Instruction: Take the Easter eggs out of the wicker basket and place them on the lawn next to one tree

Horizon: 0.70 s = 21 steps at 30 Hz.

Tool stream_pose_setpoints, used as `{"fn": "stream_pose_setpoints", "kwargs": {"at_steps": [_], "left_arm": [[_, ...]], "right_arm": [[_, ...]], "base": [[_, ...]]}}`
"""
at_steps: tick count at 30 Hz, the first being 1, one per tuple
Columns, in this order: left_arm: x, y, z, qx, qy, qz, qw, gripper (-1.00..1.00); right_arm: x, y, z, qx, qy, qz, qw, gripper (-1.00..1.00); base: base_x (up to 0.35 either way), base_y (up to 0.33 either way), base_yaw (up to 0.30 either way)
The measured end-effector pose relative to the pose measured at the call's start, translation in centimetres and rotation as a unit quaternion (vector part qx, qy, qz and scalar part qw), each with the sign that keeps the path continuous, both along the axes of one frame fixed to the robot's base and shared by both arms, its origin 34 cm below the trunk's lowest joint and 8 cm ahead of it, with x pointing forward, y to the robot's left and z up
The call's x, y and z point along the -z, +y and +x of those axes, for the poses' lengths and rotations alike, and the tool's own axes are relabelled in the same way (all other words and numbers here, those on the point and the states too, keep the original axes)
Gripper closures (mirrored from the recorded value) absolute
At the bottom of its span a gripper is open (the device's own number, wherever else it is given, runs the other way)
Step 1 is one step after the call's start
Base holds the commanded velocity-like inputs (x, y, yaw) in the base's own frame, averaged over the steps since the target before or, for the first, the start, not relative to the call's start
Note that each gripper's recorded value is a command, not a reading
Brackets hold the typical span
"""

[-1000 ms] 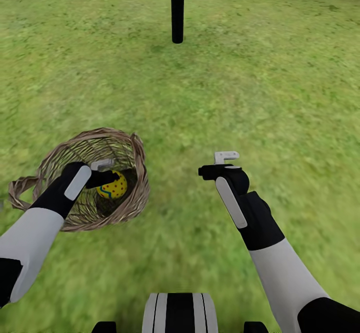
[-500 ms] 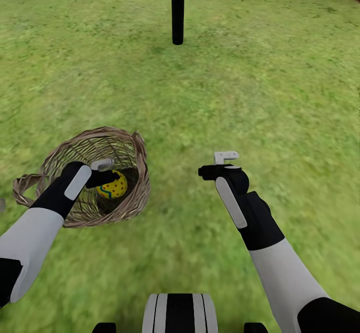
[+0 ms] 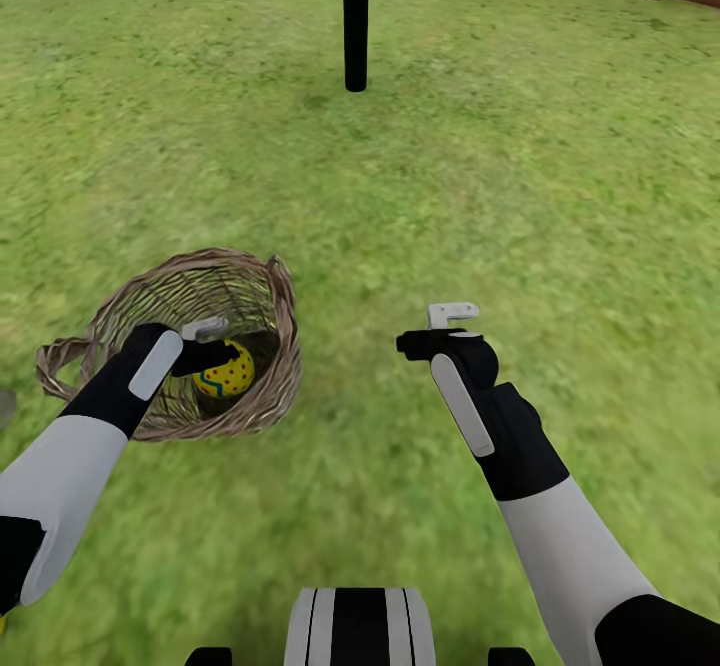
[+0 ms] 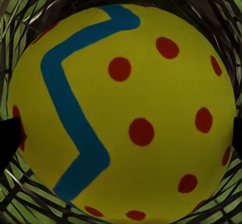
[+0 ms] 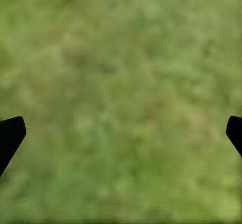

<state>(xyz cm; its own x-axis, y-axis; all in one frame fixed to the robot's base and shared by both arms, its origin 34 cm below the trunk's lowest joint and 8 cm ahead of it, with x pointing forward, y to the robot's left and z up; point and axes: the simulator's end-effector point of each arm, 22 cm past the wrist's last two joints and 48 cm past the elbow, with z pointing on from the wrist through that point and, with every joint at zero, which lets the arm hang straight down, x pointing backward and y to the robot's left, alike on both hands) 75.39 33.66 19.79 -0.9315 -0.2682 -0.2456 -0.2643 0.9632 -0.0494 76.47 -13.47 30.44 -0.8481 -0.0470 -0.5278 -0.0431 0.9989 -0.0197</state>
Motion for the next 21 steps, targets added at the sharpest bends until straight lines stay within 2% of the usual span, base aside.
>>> {"fn": "stream_pose_setpoints", "kwargs": {"at_steps": [16, 21], "left_arm": [[-1.9, 0.1, 0.6, 0.0, -0.011, 0.001, 0.9999, 1.0], [-3.2, 0.1, 1.0, 0.001, -0.018, 0.001, 0.9998, 1.0]], "right_arm": [[-2.0, 0.0, 0.5, 0.0, -0.014, 0.0, 0.9999, -1.0], [-3.4, -0.1, 0.8, 0.0, -0.023, -0.001, 0.9997, -1.0]], "base": [[-0.001, 0.0, 0.0], [0.0, 0.0, 0.0]]}}
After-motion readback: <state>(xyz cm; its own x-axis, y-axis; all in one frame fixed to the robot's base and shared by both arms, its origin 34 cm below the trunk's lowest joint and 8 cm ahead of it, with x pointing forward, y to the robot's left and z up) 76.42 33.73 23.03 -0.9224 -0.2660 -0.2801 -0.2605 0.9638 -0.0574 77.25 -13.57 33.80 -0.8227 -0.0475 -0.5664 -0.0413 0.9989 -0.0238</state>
